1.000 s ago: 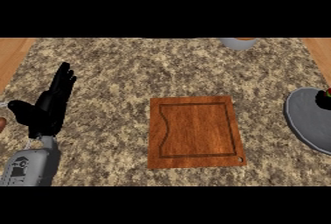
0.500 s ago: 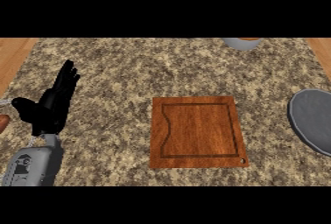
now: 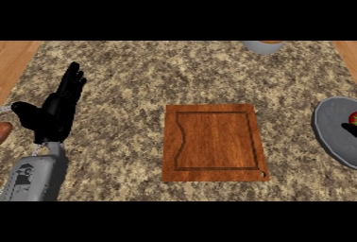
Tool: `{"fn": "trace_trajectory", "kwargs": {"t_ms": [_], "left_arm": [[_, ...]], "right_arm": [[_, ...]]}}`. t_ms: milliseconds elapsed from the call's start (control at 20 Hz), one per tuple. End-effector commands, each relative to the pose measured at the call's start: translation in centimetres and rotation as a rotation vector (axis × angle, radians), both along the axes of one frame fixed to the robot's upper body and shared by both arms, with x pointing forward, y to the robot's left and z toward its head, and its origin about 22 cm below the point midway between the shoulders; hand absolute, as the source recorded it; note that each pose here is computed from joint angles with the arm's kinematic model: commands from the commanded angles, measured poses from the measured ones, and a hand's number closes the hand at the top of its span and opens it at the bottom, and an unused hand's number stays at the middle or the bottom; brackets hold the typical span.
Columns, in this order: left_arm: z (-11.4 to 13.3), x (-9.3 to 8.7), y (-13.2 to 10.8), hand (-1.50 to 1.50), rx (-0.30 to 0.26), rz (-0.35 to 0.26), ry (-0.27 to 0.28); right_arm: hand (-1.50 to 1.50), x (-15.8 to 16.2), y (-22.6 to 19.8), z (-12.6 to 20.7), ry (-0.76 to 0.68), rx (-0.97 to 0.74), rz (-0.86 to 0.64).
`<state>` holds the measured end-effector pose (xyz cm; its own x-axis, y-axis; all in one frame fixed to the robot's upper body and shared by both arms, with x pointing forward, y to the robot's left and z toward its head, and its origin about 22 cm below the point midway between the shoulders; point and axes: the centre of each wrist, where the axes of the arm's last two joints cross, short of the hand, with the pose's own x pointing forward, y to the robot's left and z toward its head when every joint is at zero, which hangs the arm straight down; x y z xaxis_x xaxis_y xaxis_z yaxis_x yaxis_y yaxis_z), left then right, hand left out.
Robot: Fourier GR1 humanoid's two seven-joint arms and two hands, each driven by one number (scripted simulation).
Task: Pick the tomato from the cutting board and place it in the pan
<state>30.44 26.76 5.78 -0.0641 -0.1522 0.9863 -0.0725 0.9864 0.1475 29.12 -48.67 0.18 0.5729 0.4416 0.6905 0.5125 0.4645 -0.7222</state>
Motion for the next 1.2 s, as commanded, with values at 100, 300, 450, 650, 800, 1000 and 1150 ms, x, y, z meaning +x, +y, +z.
{"fn": "trace_trajectory", "kwargs": {"t_ms": [100, 300, 450, 650, 800, 1000, 1150], "left_arm": [[0.5, -0.5, 0.5, 0.00, 0.019, 0.000, 0.003], [-1.5, -1.6, 1.4, 0.00, 0.020, 0.045, 0.027], [-1.4, -0.6, 0.9, 0.00, 0.017, 0.054, 0.011], [-1.7, -0.9, 0.7, 0.00, 0.005, 0.041, 0.038], [-1.2, -2.3, 2.3, 0.00, 0.033, 0.088, 0.033], [-2.4, -2.4, 1.2, 0.00, 0.013, 0.088, 0.045], [-1.1, -2.2, 3.0, 0.00, 0.016, 0.088, 0.046]], "right_arm": [[-1.50, -0.8, 0.4, -2.0, -0.155, 0.005, 0.027], [-1.50, -1.9, -0.2, -2.2, -0.342, -0.018, -0.031], [-1.50, -3.1, -1.3, -1.6, -0.475, 0.051, -0.026], [-1.50, -5.9, -0.8, -3.6, -0.523, 0.174, 0.075], [-1.50, -8.0, -0.7, -3.6, -0.551, 0.210, 0.145], [-1.50, -12.6, 0.1, -4.4, -0.581, 0.227, 0.173], [-1.50, -15.7, 0.4, -2.8, -0.570, 0.191, 0.194]]}}
